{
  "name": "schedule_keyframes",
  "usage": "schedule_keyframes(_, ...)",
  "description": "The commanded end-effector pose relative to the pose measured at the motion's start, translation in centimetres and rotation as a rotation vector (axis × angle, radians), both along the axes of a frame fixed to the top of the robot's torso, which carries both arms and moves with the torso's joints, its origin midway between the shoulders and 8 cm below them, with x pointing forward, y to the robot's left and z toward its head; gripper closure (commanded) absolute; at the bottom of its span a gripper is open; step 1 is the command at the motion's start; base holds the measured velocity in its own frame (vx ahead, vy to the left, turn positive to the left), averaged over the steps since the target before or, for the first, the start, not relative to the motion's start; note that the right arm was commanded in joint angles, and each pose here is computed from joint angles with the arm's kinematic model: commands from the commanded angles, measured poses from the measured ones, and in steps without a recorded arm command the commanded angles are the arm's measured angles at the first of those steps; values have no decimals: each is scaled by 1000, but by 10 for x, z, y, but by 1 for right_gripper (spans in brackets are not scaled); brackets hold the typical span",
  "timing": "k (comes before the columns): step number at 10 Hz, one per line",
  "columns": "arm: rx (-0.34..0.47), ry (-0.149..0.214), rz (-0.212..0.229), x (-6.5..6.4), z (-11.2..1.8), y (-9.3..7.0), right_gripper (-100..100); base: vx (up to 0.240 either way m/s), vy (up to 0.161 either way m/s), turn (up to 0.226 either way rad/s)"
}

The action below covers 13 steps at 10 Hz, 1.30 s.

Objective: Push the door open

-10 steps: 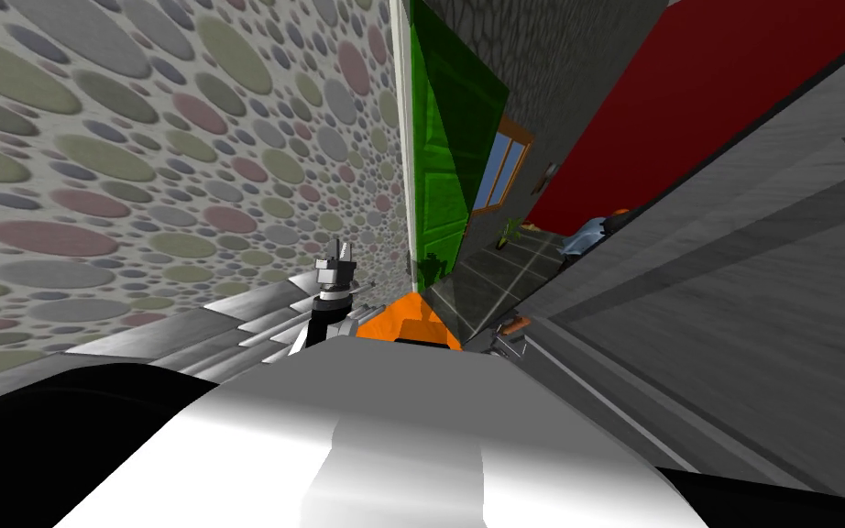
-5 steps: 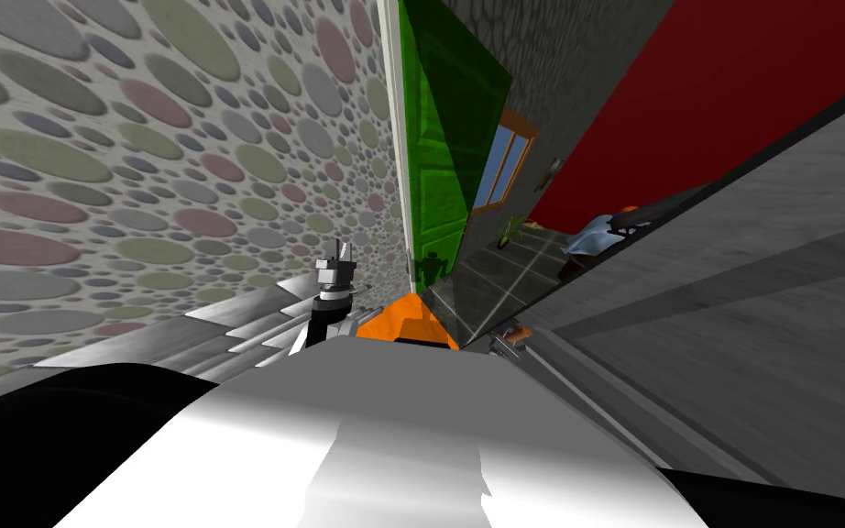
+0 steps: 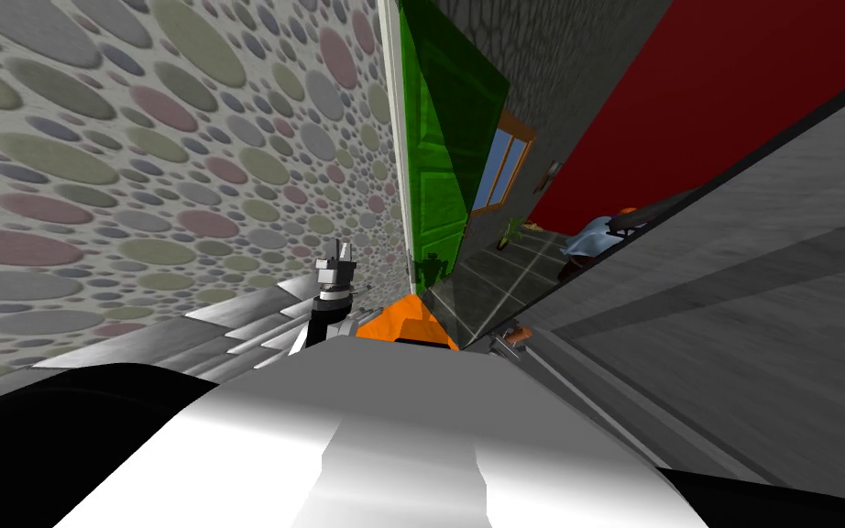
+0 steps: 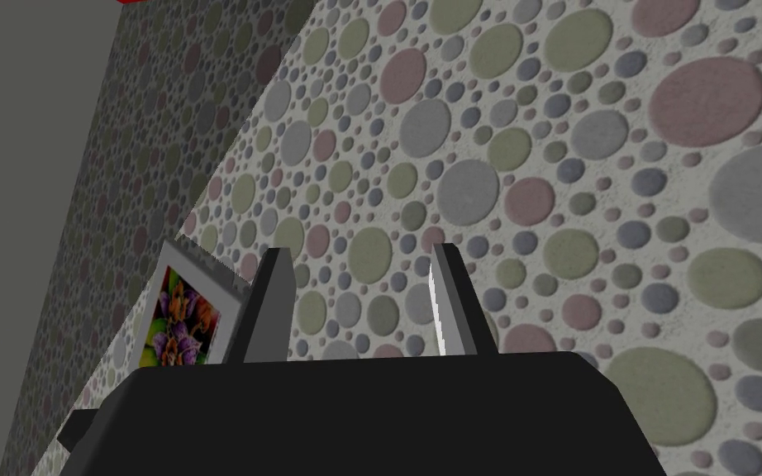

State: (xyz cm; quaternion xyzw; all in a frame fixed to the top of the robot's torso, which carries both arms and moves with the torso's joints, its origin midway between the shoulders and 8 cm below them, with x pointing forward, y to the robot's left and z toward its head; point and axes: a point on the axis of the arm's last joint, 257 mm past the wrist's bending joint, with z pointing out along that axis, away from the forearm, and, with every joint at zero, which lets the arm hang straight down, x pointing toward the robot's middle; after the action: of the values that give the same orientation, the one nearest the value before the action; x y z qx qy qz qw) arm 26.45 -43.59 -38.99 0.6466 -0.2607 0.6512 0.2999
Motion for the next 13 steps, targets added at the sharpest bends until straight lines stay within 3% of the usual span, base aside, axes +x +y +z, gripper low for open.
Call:
schedule_keyframes(1,-11,-7,-14,-2,4,-9,100,176,-56,-47)
schedule_keyframes(5,-19,-7,-67,-16,7,-32,100,169,-96,-35)
schedule_keyframes(13,-9,-16,-230,-60,10,-78,100,182,-122,-58)
